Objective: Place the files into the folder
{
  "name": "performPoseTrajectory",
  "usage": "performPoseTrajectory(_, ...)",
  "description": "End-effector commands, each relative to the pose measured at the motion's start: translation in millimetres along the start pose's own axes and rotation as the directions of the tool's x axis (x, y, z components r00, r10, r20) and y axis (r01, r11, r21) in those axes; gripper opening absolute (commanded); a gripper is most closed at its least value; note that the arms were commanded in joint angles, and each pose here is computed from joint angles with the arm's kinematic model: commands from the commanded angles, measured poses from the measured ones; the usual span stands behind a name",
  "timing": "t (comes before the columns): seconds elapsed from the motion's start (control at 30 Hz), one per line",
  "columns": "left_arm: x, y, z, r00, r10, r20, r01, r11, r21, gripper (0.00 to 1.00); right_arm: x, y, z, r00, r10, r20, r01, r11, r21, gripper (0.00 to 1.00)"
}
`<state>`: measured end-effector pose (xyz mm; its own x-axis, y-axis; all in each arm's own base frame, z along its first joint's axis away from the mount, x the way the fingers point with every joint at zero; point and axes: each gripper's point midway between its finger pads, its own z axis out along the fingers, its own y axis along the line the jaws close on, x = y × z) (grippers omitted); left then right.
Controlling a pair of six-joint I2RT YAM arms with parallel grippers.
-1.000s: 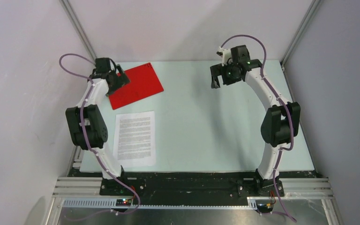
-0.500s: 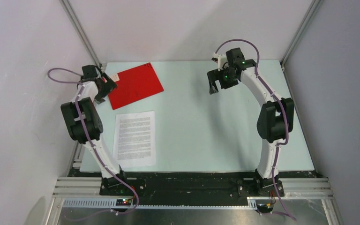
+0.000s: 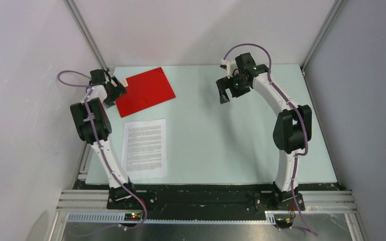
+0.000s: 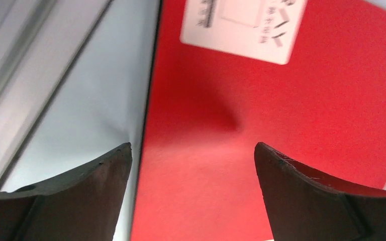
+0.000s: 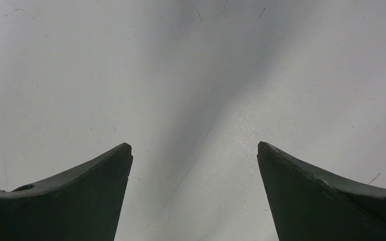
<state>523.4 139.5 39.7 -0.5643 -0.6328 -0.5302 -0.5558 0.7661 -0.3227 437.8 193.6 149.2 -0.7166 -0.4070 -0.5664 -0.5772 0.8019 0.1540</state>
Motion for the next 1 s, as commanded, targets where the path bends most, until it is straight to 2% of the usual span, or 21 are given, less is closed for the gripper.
performPoseTrajectory(0.0, -25, -34, -2, 0.999, 0.000, 0.042, -0.007, 0.986, 0.165, 0.93, -5, -4, -4, 1.000, -0.012, 0.007, 0.011, 1.000, 0.027, 0.99)
performPoseTrajectory(0.1, -25, -40, -4, 0.999, -0.004, 0.040, -0.004, 0.980, 0.198, 0.81, -6, -5, -4, 1.000, -0.015, 0.008, 0.014, 0.999, 0.034, 0.99)
performPoseTrajectory(0.2, -27, -45, -7, 0.999, -0.006, 0.051, -0.006, 0.975, 0.223, 0.73, -1, -5, -2, 1.000, -0.011, -0.004, 0.012, 0.999, 0.035, 1.00)
performPoseTrajectory(0.27, -25, -53, -11, 0.999, -0.007, 0.044, -0.005, 0.964, 0.266, 0.63, 3, -5, 0, 1.000, -0.012, -0.015, 0.012, 0.999, 0.033, 0.99)
performPoseTrajectory(0.37, -27, -65, -17, 0.999, -0.024, 0.044, 0.009, 0.948, 0.317, 0.57, 6, -7, 2, 1.000, -0.016, -0.022, 0.016, 0.999, 0.039, 0.99)
performPoseTrajectory(0.47, -19, -89, -25, 0.999, -0.039, 0.005, 0.033, 0.898, 0.439, 0.48, 9, -11, 5, 0.999, -0.020, -0.033, 0.022, 0.998, 0.054, 0.99)
performPoseTrajectory(0.5, -25, -99, -28, 0.998, -0.062, 0.018, 0.046, 0.875, 0.482, 0.47, 10, -11, 6, 0.999, -0.022, -0.036, 0.024, 0.998, 0.055, 0.99)
performPoseTrajectory(0.57, -15, -116, -33, 0.995, -0.093, -0.032, 0.095, 0.824, 0.558, 0.45, 11, -13, 6, 0.999, -0.026, -0.043, 0.028, 0.998, 0.062, 0.99)
performPoseTrajectory(0.63, -12, -129, -38, 0.994, -0.102, -0.043, 0.108, 0.794, 0.599, 0.47, 12, -15, 6, 0.998, -0.030, -0.046, 0.033, 0.997, 0.065, 1.00)
performPoseTrajectory(0.7, -14, -126, -37, 0.995, -0.104, -0.011, 0.091, 0.818, 0.568, 0.50, 11, -14, 5, 0.999, -0.032, -0.044, 0.035, 0.997, 0.066, 0.99)
performPoseTrajectory(0.73, -25, -115, -36, 0.993, -0.104, 0.061, 0.060, 0.864, 0.501, 0.62, 11, -14, 4, 0.999, -0.032, -0.043, 0.035, 0.997, 0.066, 0.99)
performPoseTrajectory(0.77, -25, -105, -36, 0.993, -0.094, 0.067, 0.054, 0.893, 0.447, 0.69, 11, -13, 4, 0.999, -0.032, -0.043, 0.035, 0.997, 0.065, 0.99)
performPoseTrajectory(0.8, -30, -91, -36, 0.992, -0.058, 0.114, 0.013, 0.932, 0.362, 0.81, 10, -13, 4, 0.999, -0.033, -0.041, 0.036, 0.997, 0.065, 0.99)
performPoseTrajectory(0.87, -47, -76, -42, 0.981, -0.016, 0.191, -0.038, 0.960, 0.276, 0.87, 12, -12, 5, 0.999, -0.031, -0.041, 0.033, 0.997, 0.064, 0.99)
performPoseTrajectory(0.97, -65, -52, -46, 0.963, 0.016, 0.268, -0.056, 0.988, 0.142, 0.90, 15, -10, 8, 0.998, -0.031, -0.046, 0.034, 0.998, 0.057, 1.00)
